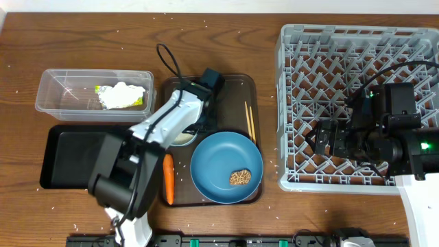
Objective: Sort waste into correct bins and load items into the dishwasher rack
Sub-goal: 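Tip the rice bowl over the black tray with left gripper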
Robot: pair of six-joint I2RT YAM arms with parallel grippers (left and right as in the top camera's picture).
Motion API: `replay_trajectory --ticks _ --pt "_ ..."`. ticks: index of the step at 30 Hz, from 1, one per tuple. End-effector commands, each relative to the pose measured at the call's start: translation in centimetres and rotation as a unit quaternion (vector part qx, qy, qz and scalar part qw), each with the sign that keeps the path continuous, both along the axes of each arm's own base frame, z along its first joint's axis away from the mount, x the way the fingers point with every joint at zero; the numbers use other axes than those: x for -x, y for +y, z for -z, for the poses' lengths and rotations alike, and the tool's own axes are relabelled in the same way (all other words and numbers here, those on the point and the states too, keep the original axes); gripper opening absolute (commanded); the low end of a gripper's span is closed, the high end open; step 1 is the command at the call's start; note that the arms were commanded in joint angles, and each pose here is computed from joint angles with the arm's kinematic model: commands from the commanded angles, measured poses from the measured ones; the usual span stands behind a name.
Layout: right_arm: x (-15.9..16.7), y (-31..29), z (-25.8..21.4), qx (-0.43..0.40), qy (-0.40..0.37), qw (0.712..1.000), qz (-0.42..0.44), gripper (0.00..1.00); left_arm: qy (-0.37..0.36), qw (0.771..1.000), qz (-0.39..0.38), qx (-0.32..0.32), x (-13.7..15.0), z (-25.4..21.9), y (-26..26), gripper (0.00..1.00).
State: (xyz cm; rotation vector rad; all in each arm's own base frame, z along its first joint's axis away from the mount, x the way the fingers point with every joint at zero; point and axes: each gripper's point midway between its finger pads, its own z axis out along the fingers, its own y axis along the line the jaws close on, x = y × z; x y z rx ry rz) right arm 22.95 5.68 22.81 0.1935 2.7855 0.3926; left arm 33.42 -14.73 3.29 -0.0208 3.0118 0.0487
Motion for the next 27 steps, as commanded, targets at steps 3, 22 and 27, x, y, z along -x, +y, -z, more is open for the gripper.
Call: replay_trajectory --ticks 3,22,27 --pt "0.0 0.2 0.0 -0.003 0.001 1.0 0.003 0.99 -0.078 0.996 0.001 0.035 -1.1 -6.6 -0.5 0.06" --pt "0.6 0.1 0.2 -0.002 0.015 1.0 0.003 0.99 -0.12 0.967 -0.138 0.177 0.9 -16.0 6.7 0.06" --pt "1.1 0.1 0.4 0.0 0.025 1.0 0.003 0.99 -0.089 0.947 -0.192 0.241 1.3 -14.9 10.1 0.06"
